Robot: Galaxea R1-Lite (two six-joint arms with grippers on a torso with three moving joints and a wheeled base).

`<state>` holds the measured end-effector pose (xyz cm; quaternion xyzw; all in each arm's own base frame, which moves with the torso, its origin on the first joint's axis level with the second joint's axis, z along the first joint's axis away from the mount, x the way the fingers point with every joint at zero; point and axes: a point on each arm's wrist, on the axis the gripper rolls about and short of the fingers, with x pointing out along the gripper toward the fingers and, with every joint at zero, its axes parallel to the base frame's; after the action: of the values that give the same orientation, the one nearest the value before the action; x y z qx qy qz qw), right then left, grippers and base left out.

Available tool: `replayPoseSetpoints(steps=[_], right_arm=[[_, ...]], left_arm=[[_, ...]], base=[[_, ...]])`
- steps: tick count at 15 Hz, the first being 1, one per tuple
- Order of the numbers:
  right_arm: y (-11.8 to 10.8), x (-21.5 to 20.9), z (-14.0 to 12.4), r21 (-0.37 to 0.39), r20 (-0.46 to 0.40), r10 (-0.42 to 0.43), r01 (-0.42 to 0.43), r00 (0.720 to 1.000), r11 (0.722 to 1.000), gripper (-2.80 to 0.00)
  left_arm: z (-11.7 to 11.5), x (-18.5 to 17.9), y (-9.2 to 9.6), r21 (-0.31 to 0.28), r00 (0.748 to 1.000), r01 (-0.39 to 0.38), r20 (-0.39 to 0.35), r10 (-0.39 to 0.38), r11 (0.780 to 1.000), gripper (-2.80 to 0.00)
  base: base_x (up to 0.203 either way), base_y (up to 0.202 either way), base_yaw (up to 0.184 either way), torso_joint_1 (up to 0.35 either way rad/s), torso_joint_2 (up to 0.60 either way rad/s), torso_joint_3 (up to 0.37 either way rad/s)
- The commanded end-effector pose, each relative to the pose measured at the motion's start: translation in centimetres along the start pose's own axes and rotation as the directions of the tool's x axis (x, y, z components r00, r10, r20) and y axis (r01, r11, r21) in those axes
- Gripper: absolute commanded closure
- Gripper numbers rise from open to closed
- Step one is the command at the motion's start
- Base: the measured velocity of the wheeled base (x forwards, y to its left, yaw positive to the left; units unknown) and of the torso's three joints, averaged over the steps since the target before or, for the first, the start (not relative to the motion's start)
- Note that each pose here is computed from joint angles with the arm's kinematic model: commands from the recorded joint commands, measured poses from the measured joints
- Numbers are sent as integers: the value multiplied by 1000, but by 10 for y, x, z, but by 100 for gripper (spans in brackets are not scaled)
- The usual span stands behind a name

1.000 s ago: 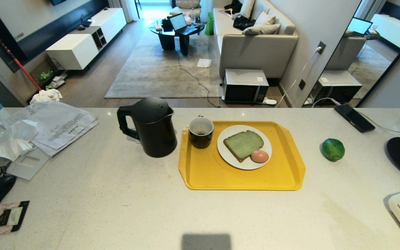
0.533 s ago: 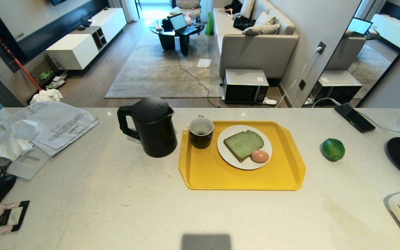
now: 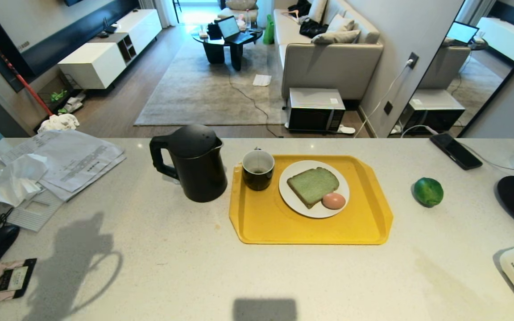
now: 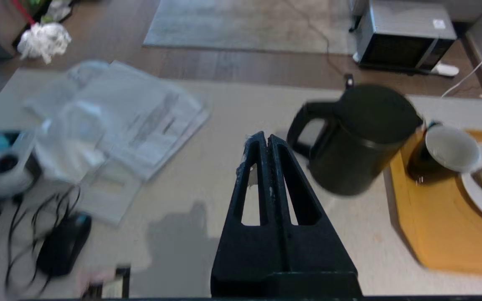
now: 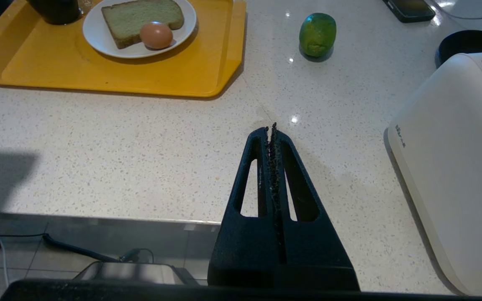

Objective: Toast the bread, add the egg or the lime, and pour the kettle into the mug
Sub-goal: Pick up the kettle

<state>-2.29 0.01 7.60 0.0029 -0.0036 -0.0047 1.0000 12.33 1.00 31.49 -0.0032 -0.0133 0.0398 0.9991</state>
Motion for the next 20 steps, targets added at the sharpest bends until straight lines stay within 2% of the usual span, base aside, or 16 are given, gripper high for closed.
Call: replayPoseSetpoints(steps=[1, 2, 5, 8, 9, 10, 14, 20], right_arm=[[0, 0, 0, 0, -1, 0, 0, 1000, 1000, 0], [0, 0, 0, 0, -1, 0, 0, 1000, 1000, 0], [0, 0, 0, 0, -1, 0, 0, 1000, 1000, 0], [0, 0, 0, 0, -1, 0, 0, 1000, 1000, 0], [0, 0, 0, 0, -2, 0, 0, 1000, 1000, 0], [0, 0, 0, 0, -1, 0, 0, 1000, 1000, 0], [0, 0, 0, 0, -1, 0, 0, 1000, 1000, 0], [0, 0, 0, 0, -1, 0, 0, 1000, 1000, 0]], left_arm=[[-19, 64, 16, 32, 996, 92, -3, -92, 995, 0], [-40, 72, 23, 54, 993, 115, -20, -114, 992, 0], [-95, 95, 38, 95, 982, 186, -9, -186, 978, 0], [-126, 103, 39, 102, 974, 225, -48, -222, 969, 0], [-134, 103, 38, 98, 972, 231, -74, -224, 968, -149], [-139, 104, 38, 88, 969, 236, -91, -228, 968, -280], [-162, 118, 40, 58, 961, 244, -148, -234, 968, -280], [-196, 175, 51, 96, 963, 267, -73, -261, 959, -280]], base=[[0, 0, 0, 0, 0, 0], [0, 0, 0, 0, 0, 0], [0, 0, 0, 0, 0, 0], [0, 0, 0, 0, 0, 0], [0, 0, 0, 0, 0, 0], [0, 0, 0, 0, 0, 0], [0, 0, 0, 0, 0, 0], [0, 0, 0, 0, 0, 0]])
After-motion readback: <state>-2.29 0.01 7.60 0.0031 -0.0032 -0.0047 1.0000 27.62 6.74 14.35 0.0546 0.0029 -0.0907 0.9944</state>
